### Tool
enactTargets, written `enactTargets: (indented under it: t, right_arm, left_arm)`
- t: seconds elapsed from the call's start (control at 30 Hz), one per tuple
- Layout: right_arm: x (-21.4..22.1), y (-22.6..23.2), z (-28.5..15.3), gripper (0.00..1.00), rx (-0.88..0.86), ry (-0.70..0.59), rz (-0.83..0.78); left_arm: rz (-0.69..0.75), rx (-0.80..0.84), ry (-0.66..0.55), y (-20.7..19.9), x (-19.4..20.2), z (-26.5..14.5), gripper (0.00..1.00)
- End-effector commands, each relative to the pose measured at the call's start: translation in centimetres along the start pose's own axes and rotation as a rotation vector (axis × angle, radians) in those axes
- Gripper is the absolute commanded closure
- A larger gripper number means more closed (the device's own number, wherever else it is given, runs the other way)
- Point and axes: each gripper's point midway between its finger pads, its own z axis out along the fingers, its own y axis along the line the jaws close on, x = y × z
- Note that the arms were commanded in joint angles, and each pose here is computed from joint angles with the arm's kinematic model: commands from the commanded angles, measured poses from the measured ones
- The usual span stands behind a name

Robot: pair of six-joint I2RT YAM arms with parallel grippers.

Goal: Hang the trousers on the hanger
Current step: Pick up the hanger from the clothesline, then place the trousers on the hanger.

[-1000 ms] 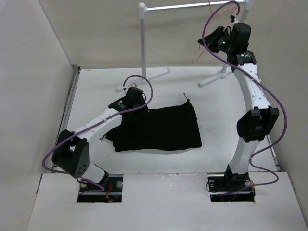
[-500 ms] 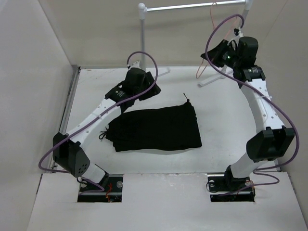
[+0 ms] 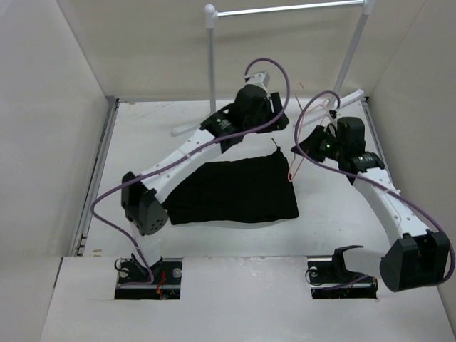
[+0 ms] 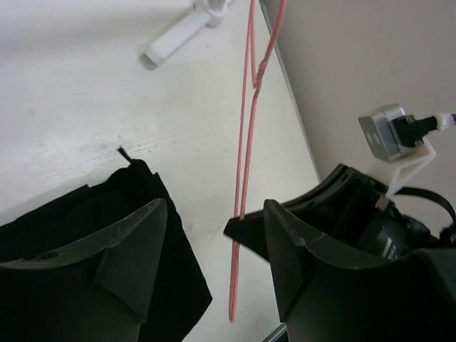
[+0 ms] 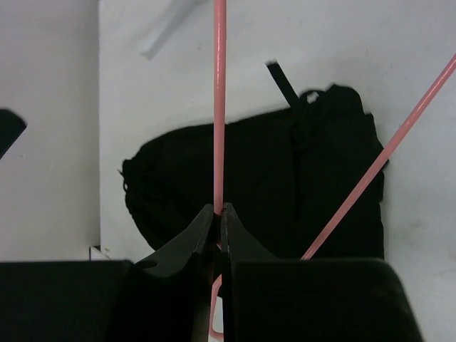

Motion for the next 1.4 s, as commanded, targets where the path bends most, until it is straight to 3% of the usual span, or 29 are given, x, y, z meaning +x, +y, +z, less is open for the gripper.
enactTargets:
  t: [0.0, 0.3, 0.53, 0.73, 1.07, 1.13, 1.27, 1.37]
  right_arm:
    - [0.9, 0.1, -1.1, 0.89, -0.009, -0.031, -0.019]
    - [5.9, -1.7, -2.0, 0.89, 0.036, 0.054, 0.008]
    - [7.2, -1.7, -2.9, 0.89, 0.033, 0.07, 0.018]
    - [7.3, -0.3, -3.7, 0.89, -0.029, 0.059, 0.061]
    - [8.0, -0.5, -4.3, 0.88, -0.014, 0.076, 0.079]
    - [7.9, -1.0, -4.7, 0.82, 0.007, 0.066, 0.083]
    - [8.0, -2.4, -6.5, 0.56, 0.083, 0.045, 0.09]
    - [7.7, -3.5, -7.7, 0.55, 0.143, 0.006, 0.093]
  left_arm:
    - [0.056, 0.032, 0.04, -2.0, 1.7, 1.7, 0.46]
    - [0.083, 0.056, 0.106, -3.7, 6.3, 6.0, 0.47]
    - [0.083, 0.034, 0.122, -3.2, 8.4, 7.9, 0.59]
    - [0.066, 0.057, 0.131, -3.8, 10.1, 8.6, 0.61]
    - [0.06, 0.027, 0.067, -3.2, 9.6, 8.8, 0.98]
    - [0.056, 0.004, 0.03, -2.9, 9.2, 8.4, 1.0]
    - [0.012, -0.002, -0.031, -2.7, 9.2, 7.8, 1.0]
    - [-0.029, -0.028, -0.072, -2.2, 9.7, 7.6, 1.0]
